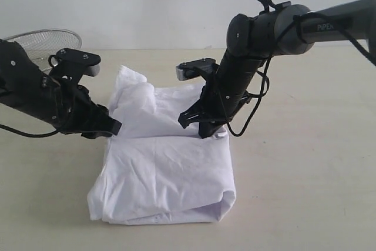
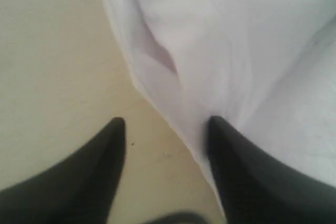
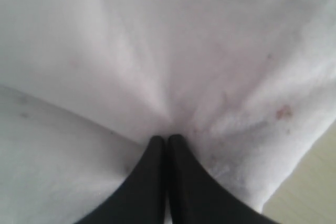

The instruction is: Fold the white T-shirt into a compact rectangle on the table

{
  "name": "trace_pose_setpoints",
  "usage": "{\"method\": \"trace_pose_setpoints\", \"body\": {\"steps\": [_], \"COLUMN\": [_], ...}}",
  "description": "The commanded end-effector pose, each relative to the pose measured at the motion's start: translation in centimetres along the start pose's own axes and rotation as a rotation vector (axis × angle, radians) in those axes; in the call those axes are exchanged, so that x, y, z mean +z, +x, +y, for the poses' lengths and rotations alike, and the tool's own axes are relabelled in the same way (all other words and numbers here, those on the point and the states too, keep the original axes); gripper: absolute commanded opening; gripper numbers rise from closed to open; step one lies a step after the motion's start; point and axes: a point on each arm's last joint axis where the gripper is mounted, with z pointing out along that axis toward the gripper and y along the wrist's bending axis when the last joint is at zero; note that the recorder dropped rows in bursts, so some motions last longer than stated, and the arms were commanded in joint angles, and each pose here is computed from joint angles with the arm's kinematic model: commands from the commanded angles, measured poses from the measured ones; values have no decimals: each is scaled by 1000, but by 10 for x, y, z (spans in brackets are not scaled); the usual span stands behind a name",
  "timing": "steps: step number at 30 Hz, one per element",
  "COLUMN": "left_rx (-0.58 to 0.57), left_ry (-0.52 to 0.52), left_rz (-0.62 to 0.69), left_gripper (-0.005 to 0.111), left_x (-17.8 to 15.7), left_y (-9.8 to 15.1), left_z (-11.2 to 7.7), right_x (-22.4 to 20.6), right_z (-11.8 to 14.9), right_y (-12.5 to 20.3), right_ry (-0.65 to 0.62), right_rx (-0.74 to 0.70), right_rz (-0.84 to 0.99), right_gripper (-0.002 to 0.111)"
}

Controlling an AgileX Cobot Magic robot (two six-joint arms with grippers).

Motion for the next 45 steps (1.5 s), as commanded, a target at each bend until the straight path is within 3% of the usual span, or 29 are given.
{"method": "trace_pose_setpoints", "body": {"steps": [1,6,13,18,23,27,35,45], "left_rx": [-48,-71,-73,19,56,-16,-50,-90], "left_ry": [-34,-46,-10,30,25,21,42,2], "left_rz": [-104,-164,-133,-134,-158,-165,-110,-102], "left_gripper": [67,54,5,10,34,49,50,50], "left_x": [-8,-12,-22,-29,-20,-5,26,49], "left_y": [-19,-32,-31,-37,-41,-49,-59,-67], "left_z": [6,8,0,-21,-27,-25,-24,5], "right_x": [7,7,7,7,7,7,7,6], "right_z": [-8,-8,-8,-8,-8,-8,-8,-7], "right_y": [12,12,12,12,12,12,12,14], "right_ry": [27,27,27,27,27,27,26,20], "right_rx": [-36,-37,-37,-37,-37,-38,-38,-39], "right_rz": [99,102,102,102,102,104,106,121], "right_gripper": [0,0,0,0,0,0,0,0]}}
